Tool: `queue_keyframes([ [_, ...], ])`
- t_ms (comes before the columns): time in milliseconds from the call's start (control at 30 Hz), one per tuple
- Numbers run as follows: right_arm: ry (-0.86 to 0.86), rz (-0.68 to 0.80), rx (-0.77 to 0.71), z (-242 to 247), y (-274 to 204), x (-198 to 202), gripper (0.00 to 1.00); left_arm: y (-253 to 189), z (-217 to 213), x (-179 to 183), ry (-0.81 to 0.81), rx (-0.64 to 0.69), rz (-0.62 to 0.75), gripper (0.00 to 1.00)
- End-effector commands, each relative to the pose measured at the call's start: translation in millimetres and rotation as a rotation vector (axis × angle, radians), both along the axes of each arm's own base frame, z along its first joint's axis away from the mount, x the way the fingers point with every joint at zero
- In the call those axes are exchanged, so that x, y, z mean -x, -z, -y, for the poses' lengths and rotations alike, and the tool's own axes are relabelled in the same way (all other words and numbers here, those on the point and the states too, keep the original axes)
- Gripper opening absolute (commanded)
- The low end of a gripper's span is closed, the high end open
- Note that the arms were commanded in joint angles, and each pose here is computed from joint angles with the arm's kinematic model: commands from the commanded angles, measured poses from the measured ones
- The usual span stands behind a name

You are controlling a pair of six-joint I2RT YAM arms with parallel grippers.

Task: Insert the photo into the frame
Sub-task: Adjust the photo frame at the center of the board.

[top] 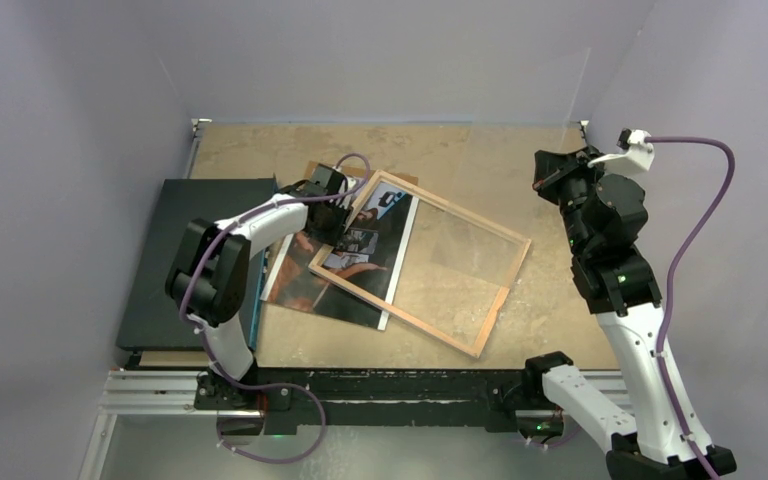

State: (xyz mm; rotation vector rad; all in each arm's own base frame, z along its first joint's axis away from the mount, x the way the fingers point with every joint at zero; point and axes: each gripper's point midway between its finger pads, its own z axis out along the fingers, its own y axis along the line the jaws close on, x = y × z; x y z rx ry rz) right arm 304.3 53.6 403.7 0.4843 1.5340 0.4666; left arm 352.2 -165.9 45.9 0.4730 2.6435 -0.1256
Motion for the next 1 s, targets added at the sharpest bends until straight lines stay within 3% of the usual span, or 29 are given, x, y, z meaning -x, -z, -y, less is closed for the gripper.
queue_keyframes([
  [0,0.001,0.097,-0.034,2,-30,6,0.00,5,2,-12,0.083,-0.009,0.046,0.36],
  [100,-0.001,0.097,-0.034,1,-29,5,0.00,8,4,-16,0.109,-0.014,0.044,0.27],
  [200,0.000,0.100,-0.035,1,-29,4,0.00,6,16,-23,0.170,0.013,0.051,0.10],
  [333,0.006,0.106,-0.029,2,-33,4,0.00,-8,28,-49,0.223,0.022,0.107,0.01],
  [633,0.012,0.098,-0.022,3,-32,2,0.00,-58,73,-116,0.351,0.026,0.306,0.00],
  [967,0.016,0.094,-0.024,4,-31,5,0.00,-15,80,-152,0.516,-0.169,0.291,0.00],
])
